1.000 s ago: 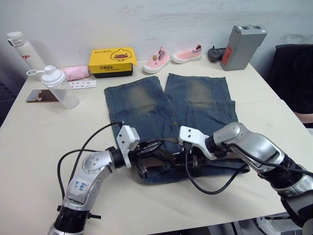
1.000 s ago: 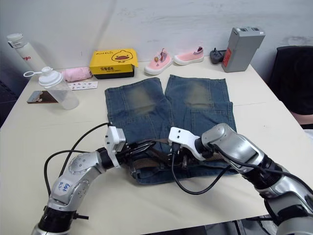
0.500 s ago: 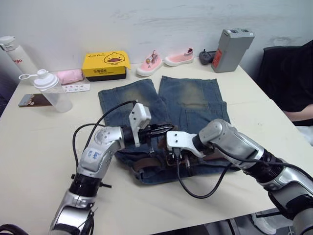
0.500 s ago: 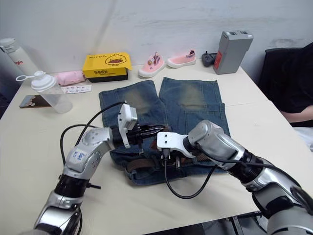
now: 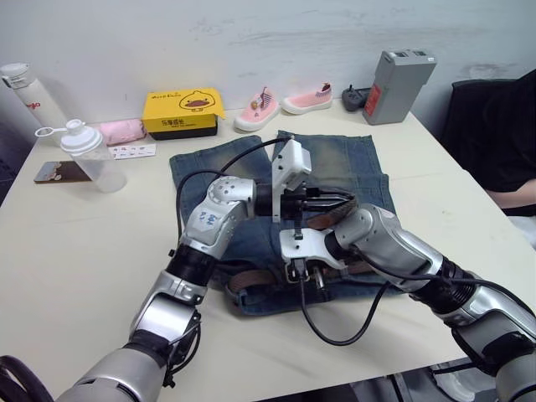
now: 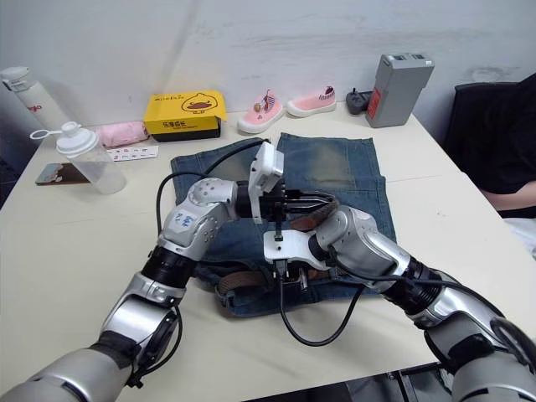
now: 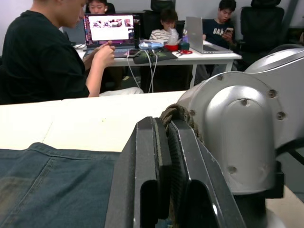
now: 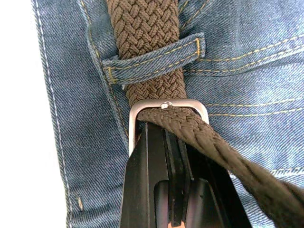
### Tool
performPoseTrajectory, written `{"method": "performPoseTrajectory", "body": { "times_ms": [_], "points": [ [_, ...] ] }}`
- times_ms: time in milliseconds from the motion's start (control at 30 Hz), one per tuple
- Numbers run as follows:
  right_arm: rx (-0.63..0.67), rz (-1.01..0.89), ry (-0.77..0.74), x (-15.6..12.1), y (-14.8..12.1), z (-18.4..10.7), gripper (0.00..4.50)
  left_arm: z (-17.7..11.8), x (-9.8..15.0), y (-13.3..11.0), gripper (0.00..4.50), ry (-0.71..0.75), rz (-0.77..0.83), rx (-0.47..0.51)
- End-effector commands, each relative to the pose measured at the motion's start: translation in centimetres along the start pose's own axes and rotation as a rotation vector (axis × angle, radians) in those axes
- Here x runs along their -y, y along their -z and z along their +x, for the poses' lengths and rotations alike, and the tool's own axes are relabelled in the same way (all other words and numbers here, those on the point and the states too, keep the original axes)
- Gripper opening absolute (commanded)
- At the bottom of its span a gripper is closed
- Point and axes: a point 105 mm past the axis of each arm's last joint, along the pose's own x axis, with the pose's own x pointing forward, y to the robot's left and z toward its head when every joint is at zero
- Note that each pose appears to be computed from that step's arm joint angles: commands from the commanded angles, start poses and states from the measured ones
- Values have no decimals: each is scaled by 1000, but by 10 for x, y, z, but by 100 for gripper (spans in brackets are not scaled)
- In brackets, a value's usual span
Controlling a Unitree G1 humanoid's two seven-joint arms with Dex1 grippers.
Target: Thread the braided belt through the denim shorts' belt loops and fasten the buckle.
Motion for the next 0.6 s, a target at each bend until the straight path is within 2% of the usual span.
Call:
{"method": "performPoseTrajectory", "body": {
  "times_ms": [33, 433, 600],
  "points": [
    [-153, 122, -280, -60, 48, 60, 5, 30, 16, -95, 7, 115, 294, 274],
    [-151, 101, -315, -68, 46, 62, 5, 70, 21, -120, 7, 190, 298, 356],
    [-157, 93, -331, -72, 48, 63, 5, 91, 30, -117, 7, 221, 264, 371]
  ]
}}
